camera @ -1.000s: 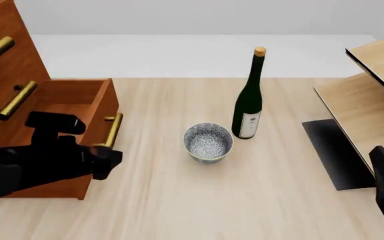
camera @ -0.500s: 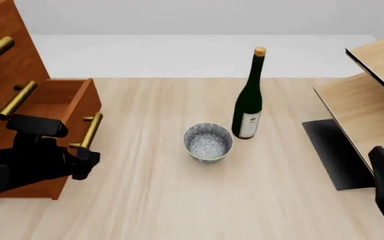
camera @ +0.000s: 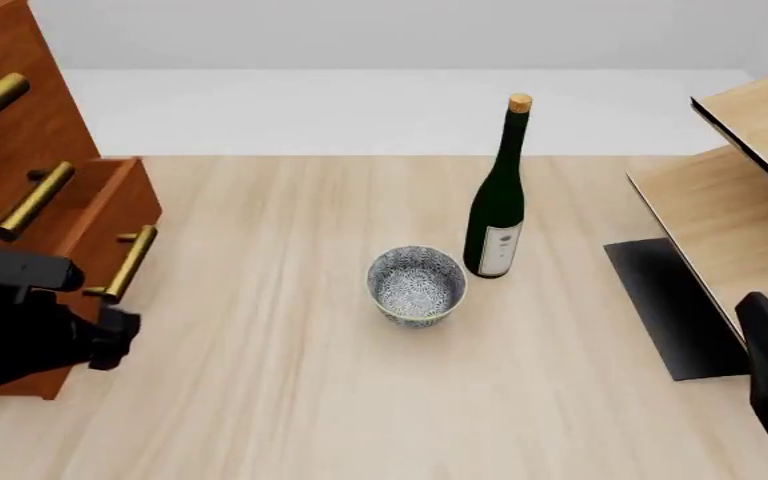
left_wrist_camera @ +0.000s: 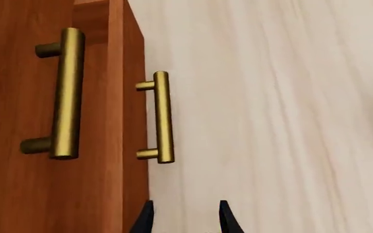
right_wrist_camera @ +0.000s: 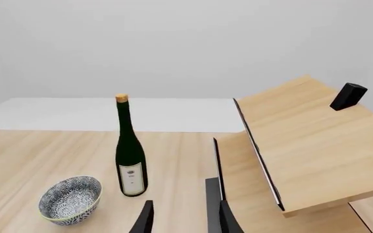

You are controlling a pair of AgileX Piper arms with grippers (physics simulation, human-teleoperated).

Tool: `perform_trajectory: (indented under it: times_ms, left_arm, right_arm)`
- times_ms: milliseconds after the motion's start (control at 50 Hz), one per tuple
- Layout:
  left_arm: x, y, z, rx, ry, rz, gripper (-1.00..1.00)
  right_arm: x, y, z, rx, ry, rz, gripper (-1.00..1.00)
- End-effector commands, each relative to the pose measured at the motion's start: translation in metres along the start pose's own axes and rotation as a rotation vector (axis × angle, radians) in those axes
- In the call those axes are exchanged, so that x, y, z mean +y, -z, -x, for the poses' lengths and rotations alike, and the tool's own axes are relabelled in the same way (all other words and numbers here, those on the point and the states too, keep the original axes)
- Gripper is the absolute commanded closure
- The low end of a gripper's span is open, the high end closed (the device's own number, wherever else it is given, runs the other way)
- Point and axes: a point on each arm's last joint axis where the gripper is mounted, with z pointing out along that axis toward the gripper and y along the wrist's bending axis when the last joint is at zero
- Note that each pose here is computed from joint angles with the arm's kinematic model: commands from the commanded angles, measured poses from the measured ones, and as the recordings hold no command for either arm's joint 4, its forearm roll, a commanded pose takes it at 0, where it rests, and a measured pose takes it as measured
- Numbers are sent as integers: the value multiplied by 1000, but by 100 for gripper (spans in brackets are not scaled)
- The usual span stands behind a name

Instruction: Close the bottom drawer of the cabinet and open the top drawer.

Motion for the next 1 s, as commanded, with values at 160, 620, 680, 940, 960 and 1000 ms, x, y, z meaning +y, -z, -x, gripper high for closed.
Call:
perform_trajectory:
  times_ms: [160, 620, 680, 940, 960, 1000]
  left_arm:
    - [27, -1, -20, 10, -21, 124, -100]
    - [51, 10, -23, -27, -26, 256, -100]
    - [53, 11, -23, -28, -22, 267, -100]
    - [52, 11, -22, -30, -21, 264, -100]
    - [52, 11, -22, -31, -22, 263, -100]
    - [51, 11, -22, -29, -21, 256, -100]
  right_arm:
    - [0, 0, 0, -1, -1, 1, -100]
    - [0, 0, 0, -3, -3, 2, -100]
    - [0, 0, 0, -2, -2, 1, -100]
    - [0, 0, 0, -3, -1, 1, -100]
    - [0, 0, 0, -3, -1, 1, -100]
    - [0, 0, 0, -3, -2, 1, -100]
